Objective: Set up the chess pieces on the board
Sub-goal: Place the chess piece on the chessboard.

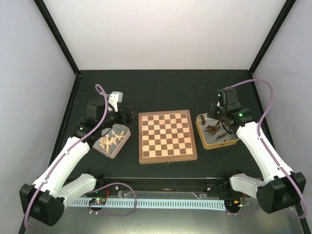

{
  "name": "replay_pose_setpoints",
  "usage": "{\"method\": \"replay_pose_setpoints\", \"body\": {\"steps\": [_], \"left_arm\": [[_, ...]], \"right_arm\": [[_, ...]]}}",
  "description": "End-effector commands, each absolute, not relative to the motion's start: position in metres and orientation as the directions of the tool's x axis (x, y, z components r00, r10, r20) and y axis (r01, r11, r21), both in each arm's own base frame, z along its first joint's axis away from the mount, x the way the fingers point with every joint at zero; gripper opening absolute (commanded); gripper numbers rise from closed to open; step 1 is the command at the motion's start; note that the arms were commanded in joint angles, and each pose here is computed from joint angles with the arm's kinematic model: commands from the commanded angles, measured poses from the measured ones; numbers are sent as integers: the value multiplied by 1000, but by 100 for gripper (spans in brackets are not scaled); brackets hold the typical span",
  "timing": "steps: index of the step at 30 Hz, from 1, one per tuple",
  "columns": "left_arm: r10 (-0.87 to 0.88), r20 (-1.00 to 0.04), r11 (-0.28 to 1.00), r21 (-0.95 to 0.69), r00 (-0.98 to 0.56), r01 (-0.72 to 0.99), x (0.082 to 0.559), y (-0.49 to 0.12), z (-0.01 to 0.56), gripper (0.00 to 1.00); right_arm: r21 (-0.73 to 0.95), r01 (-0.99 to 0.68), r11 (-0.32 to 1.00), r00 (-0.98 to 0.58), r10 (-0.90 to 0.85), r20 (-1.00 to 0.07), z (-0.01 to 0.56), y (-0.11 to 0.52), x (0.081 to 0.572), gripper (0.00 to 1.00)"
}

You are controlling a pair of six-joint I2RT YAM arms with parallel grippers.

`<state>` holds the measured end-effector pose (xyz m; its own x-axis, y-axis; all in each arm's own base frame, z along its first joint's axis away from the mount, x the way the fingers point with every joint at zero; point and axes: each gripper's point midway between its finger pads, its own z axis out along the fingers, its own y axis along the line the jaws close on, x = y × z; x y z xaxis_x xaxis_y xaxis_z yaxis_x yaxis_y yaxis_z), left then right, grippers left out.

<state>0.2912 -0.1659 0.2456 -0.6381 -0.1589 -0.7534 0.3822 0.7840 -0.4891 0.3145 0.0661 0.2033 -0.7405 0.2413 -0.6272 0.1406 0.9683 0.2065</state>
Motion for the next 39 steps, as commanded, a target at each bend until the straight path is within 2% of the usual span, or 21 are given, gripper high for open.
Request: {"method": "replay_pose_setpoints", "body": {"steps": [1,8,13,20,28,39], "left_arm": [[-180,-820,809,-437,-544,393,289,-154,274,89],[-180,-837,819,-418,-517,393,282,-148,284,91],[-181,-852,828,-401,-491,391,275,-142,290,91],[-165,-873,865,-352,-459,359,272,-129,291,93],[-150,-869,880,-334,-471,337,276,-126,281,94],[-146,-869,894,-320,-473,312,278,-121,277,94]], "right_arm": [[238,99,966,-738,231,-634,220,92,313,9],[355,-83,931,-770,166,-616,234,159,313,9],[368,-179,913,-794,87,-602,233,206,316,9],[304,-249,920,-809,-26,-587,216,255,326,10],[148,-237,960,-829,-120,-547,179,272,346,10],[75,-275,959,-869,-214,-446,129,291,352,11]]}}
